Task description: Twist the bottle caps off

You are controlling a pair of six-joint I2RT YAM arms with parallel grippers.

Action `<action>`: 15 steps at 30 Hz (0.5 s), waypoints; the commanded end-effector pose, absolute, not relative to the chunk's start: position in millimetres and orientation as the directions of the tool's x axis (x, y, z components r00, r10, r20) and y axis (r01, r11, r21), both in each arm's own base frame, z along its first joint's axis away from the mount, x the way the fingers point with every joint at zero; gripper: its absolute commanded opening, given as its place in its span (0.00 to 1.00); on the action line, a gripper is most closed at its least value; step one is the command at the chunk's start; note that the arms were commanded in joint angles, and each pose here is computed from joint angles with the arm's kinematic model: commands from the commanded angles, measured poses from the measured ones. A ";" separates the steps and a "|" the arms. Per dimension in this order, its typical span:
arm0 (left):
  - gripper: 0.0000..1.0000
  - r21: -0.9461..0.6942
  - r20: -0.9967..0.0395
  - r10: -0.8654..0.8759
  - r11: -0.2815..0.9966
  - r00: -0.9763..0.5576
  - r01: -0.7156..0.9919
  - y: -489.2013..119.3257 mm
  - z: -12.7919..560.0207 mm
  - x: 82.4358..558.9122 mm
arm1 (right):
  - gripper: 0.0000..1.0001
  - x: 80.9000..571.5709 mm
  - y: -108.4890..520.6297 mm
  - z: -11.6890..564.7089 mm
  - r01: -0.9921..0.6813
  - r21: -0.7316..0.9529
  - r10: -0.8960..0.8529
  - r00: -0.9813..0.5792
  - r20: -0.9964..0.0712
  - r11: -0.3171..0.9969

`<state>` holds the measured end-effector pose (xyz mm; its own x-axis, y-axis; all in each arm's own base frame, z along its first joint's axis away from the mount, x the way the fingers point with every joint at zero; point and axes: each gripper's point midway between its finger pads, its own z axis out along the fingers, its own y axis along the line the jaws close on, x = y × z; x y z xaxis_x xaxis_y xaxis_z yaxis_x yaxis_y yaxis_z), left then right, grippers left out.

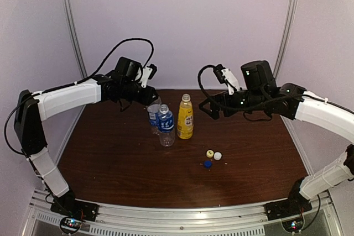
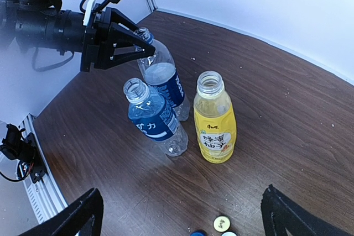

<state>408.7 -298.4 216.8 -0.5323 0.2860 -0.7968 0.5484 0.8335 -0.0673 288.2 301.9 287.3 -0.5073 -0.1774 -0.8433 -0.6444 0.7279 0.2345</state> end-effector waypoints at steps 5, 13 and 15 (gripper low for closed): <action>0.01 -0.072 -0.816 0.288 0.810 -0.500 0.582 -307.4 219.4 411.9 | 1.00 290.8 299.4 291.1 -0.640 0.228 -0.165 -0.493 -0.854 0.734; 0.18 -0.059 -0.821 0.309 0.790 -0.480 0.610 -312.5 221.2 409.0 | 1.00 292.1 299.3 285.8 -0.636 0.223 -0.173 -0.499 -0.849 0.739; 0.25 -0.058 -0.824 0.310 0.787 -0.474 0.614 -314.3 223.1 408.1 | 1.00 292.4 299.1 285.1 -0.635 0.223 -0.174 -0.501 -0.848 0.740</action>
